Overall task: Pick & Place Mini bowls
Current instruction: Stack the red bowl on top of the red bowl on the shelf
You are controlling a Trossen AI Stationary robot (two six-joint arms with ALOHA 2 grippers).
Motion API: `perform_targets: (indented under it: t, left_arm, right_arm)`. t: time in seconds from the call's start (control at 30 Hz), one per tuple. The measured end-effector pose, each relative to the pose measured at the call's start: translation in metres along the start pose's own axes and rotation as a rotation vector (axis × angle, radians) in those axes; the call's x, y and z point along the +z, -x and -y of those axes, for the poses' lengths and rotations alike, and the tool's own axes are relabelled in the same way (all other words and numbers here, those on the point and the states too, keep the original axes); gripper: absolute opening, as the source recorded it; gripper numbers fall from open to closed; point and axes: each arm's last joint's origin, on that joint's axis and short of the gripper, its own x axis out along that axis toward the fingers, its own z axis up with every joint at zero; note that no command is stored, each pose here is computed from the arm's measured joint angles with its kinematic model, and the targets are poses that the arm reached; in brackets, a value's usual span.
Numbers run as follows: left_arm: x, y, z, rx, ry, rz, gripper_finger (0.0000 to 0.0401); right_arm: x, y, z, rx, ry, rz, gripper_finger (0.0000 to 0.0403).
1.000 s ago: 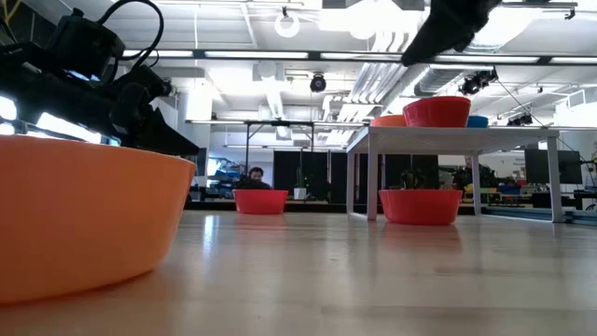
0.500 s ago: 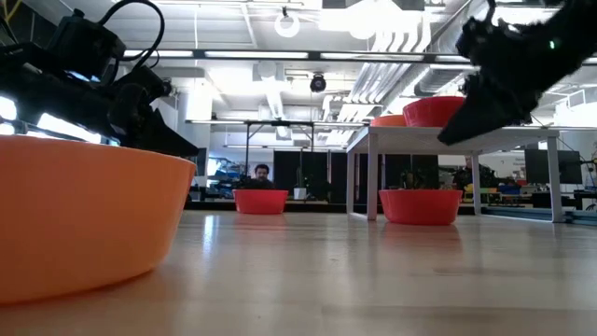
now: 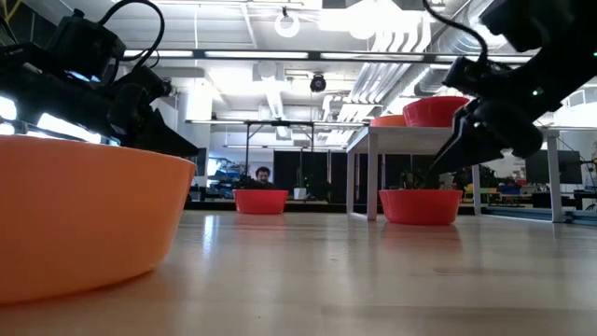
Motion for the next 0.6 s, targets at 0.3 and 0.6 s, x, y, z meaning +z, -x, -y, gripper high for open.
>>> perform_targets:
  t: [0.3,0.6]
  left_arm:
    - [0.0,0.0,0.0,0.0,0.0,0.0,0.0001]
    - [0.0,0.0,0.0,0.0,0.0,-0.002,0.0001]
  right_arm:
    - [-0.003,-0.011,0.019,0.046,0.007,-0.109,0.0133]
    - [-0.004,-0.014,0.024,0.094,0.016,-0.138,0.0091]
